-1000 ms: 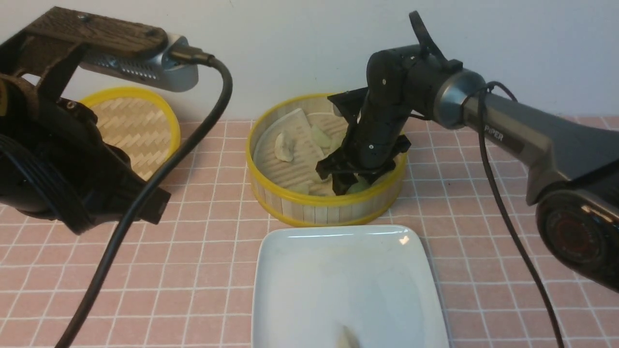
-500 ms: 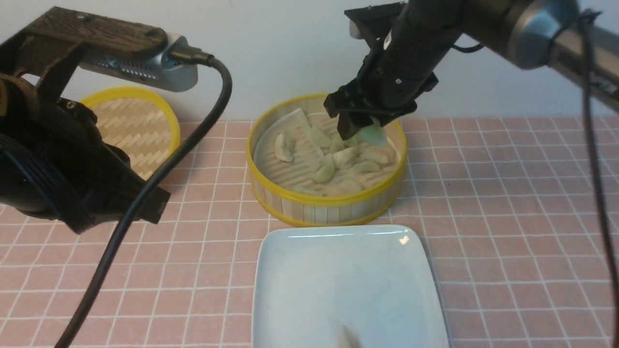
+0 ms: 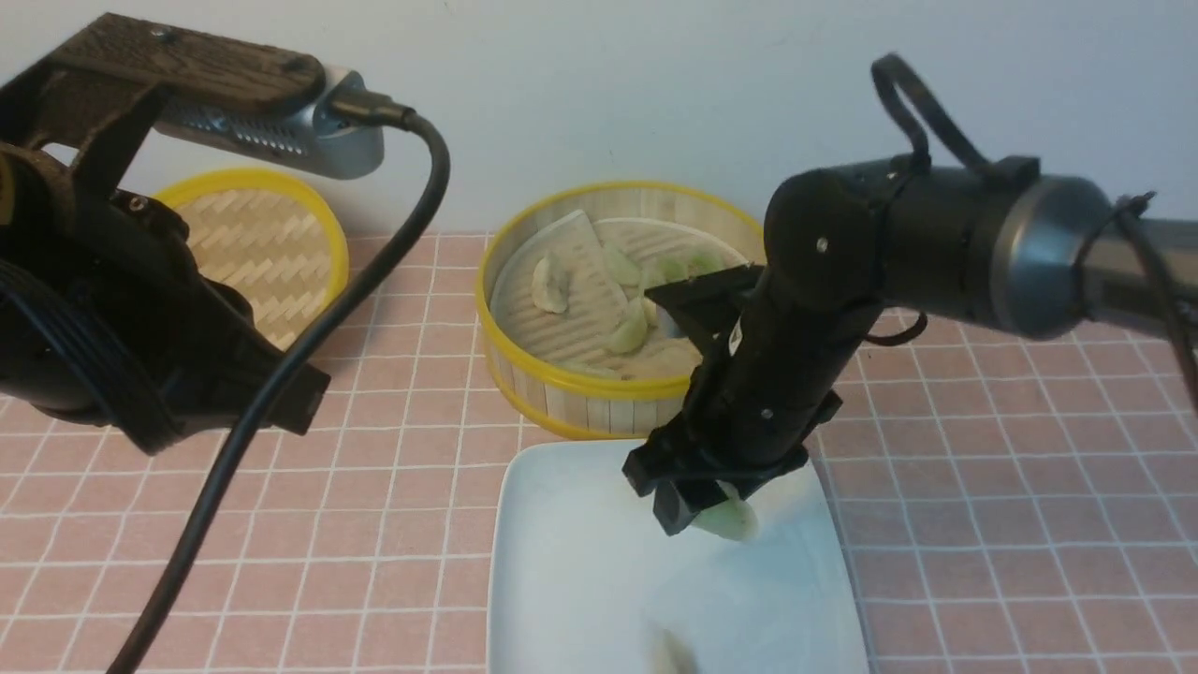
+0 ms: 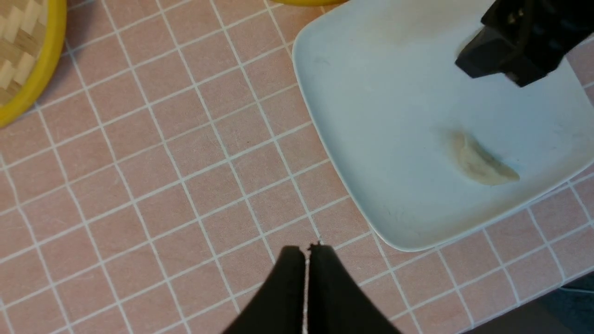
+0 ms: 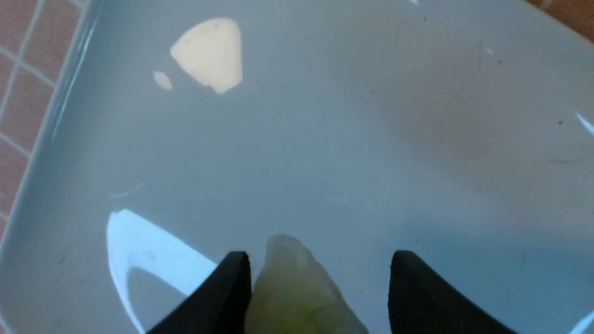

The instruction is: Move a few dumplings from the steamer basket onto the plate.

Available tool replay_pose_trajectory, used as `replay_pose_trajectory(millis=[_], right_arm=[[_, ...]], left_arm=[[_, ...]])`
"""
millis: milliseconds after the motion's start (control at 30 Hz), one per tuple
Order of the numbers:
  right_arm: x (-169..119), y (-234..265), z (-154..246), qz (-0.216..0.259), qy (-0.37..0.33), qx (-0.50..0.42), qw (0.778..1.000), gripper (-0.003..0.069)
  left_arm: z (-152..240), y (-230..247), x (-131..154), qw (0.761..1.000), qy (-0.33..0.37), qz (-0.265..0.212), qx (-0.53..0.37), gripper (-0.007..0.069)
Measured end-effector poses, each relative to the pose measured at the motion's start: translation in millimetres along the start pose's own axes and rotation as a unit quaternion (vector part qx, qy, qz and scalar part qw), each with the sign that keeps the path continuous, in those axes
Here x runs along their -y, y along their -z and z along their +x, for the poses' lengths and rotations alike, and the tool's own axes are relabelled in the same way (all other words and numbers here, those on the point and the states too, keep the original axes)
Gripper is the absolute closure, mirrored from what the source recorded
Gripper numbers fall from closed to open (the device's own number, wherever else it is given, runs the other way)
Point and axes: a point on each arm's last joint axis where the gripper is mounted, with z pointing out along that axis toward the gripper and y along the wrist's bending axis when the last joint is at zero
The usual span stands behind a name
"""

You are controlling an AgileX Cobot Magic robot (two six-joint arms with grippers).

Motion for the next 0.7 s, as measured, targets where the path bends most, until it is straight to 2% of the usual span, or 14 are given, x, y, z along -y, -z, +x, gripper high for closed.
replay_pose_trajectory(millis=[100,200,300,433,533,700], right_arm=[[1,-8,-2,0.001,-0.010,0.001,1.000,0.0269],[1,-9,-2,-0.001,-0.022,0.002,1.000,0.0151],[1,-9,0,-0.001,-0.024,-0.008,1.000,0.0069],[0,1,5,0.000,-0.016,-0.027,1.000,0.0065],[-3,33,15,0.010,0.005,-0.037,0.999,0.0184],[-13,124,39,0.025,0.025,0.069,0.997,0.0551]], left_arm=[[0,0,0,1.000,0.000,0.000,0.000,0.0631],[1,-1,0,1.000,0.000,0.000,-0.002,0.0631],[1,-2,0,1.000,0.000,0.000,-0.004,0.0631],[1,-2,0,1.000,0.000,0.000,-0.004,0.0631],[1,-2,0,1.000,0.000,0.000,-0.004,0.0631],[1,-2,0,1.000,0.000,0.000,-0.003,0.0631]])
